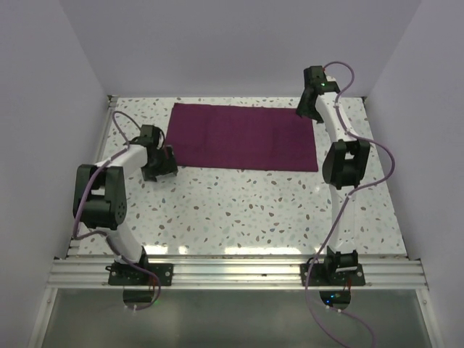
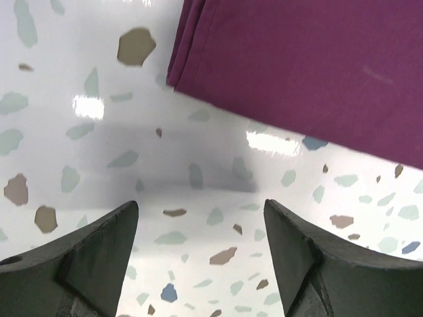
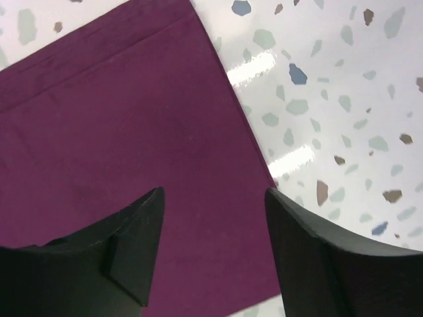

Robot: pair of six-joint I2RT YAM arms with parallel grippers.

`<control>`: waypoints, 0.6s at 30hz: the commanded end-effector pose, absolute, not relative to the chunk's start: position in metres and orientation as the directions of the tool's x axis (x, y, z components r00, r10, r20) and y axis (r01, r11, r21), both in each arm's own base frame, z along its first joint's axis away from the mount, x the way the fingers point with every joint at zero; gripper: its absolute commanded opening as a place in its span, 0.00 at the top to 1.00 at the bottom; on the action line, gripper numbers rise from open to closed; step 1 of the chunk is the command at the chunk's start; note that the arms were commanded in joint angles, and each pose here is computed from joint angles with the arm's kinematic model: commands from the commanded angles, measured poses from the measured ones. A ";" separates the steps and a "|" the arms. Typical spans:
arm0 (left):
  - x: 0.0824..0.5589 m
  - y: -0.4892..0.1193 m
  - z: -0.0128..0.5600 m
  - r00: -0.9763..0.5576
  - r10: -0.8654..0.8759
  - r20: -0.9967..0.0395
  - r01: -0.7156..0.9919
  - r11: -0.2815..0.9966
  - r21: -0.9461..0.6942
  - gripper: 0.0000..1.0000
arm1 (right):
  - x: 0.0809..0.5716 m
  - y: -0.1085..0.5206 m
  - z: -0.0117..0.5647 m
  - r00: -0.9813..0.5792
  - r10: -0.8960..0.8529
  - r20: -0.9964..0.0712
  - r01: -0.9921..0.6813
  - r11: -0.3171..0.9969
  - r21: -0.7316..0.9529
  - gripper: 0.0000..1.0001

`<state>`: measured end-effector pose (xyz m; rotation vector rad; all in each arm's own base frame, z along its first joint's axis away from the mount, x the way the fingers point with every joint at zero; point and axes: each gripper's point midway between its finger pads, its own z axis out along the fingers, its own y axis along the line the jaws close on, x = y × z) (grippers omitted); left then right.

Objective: Open and lay out the surgical kit
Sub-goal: Open the surgical kit at the center of the board.

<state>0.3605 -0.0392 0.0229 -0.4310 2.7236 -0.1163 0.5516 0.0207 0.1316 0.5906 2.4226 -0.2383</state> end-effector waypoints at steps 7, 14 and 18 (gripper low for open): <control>0.341 -0.041 0.035 -0.869 -0.296 -0.395 -0.253 0.954 -0.159 0.19 | 0.604 0.008 0.107 -0.623 0.418 -0.661 0.498 0.864 0.077 0.41; 0.321 -0.045 0.030 -0.870 -0.315 -0.380 -0.265 0.948 -0.179 0.19 | 0.630 0.000 0.086 -0.561 0.425 -0.711 0.527 0.845 0.089 0.44; 0.310 -0.043 0.028 -0.873 -0.314 -0.373 -0.268 0.948 -0.169 0.19 | 0.643 -0.015 0.074 -0.523 0.415 -0.745 0.561 0.825 0.065 0.45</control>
